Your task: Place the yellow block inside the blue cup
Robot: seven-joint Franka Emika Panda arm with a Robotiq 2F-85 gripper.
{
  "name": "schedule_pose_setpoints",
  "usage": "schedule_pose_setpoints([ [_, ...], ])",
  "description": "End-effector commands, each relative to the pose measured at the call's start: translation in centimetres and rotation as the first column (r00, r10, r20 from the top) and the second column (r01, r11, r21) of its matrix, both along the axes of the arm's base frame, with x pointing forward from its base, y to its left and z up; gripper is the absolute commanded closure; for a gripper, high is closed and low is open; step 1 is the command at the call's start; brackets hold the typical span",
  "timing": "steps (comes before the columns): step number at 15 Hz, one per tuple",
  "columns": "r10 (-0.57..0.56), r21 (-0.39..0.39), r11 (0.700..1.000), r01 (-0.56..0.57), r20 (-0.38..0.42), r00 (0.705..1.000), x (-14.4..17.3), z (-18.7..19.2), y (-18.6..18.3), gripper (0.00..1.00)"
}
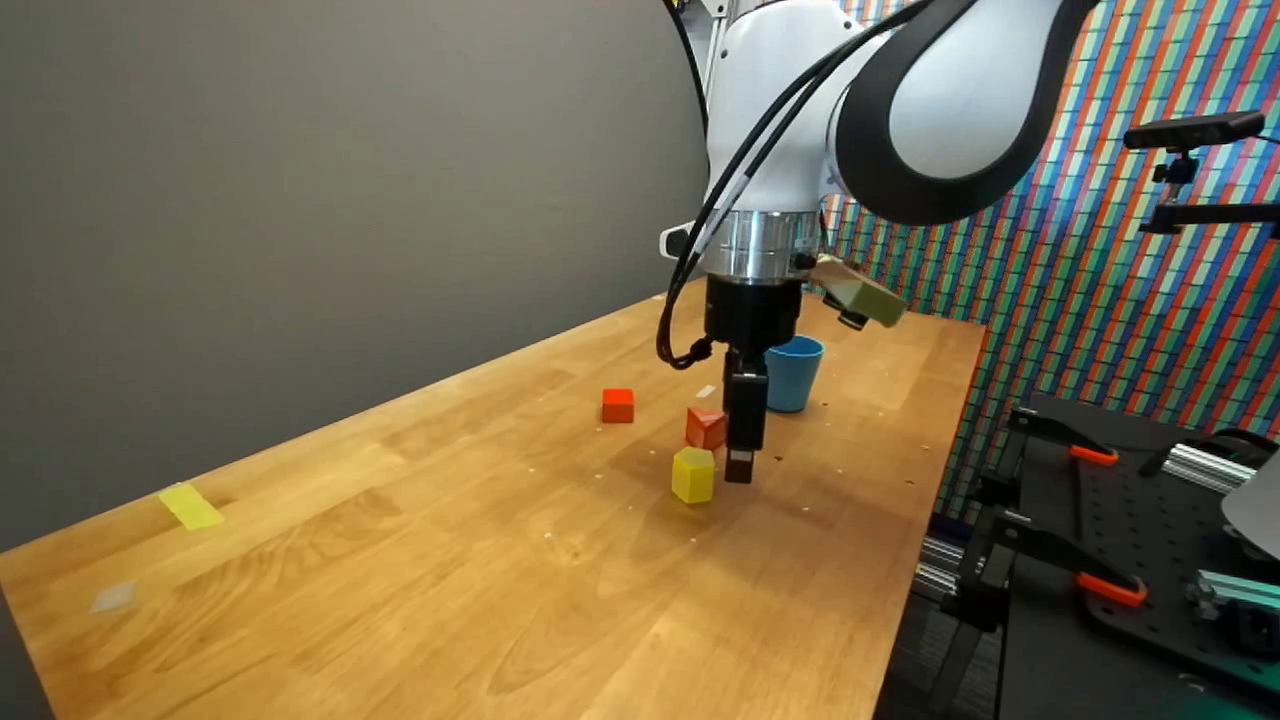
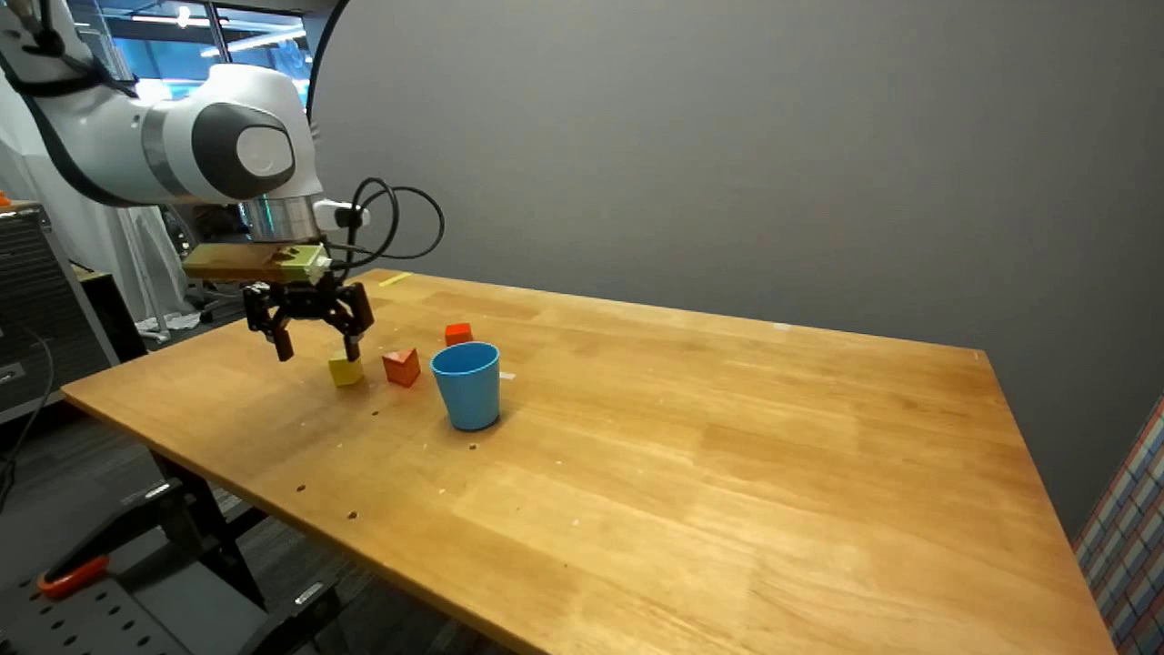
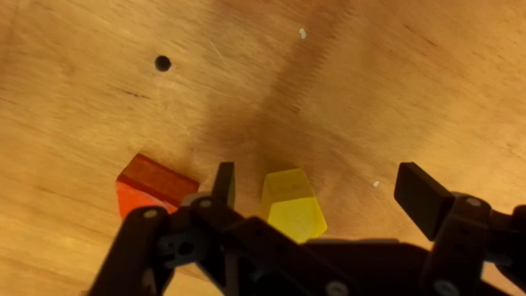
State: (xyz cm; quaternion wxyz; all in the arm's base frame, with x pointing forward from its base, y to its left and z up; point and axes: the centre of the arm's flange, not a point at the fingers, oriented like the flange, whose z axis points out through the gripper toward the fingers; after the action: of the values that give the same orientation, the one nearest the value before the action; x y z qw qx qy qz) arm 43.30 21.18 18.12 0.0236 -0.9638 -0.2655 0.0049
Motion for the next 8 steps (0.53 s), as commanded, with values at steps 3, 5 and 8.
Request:
schedule_pose_setpoints([
  [3,0.084,-0.026,0.996,-0.081,0.101,0.991,0.9,-3.0,0.7,0.00],
  [5,0.106,-0.030,0.994,-0.103,0.113,0.988,1.0,-3.8,1.0,0.00],
  [8,0.123,-0.029,0.992,-0.120,0.118,0.985,1.2,-4.4,1.6,0.00],
])
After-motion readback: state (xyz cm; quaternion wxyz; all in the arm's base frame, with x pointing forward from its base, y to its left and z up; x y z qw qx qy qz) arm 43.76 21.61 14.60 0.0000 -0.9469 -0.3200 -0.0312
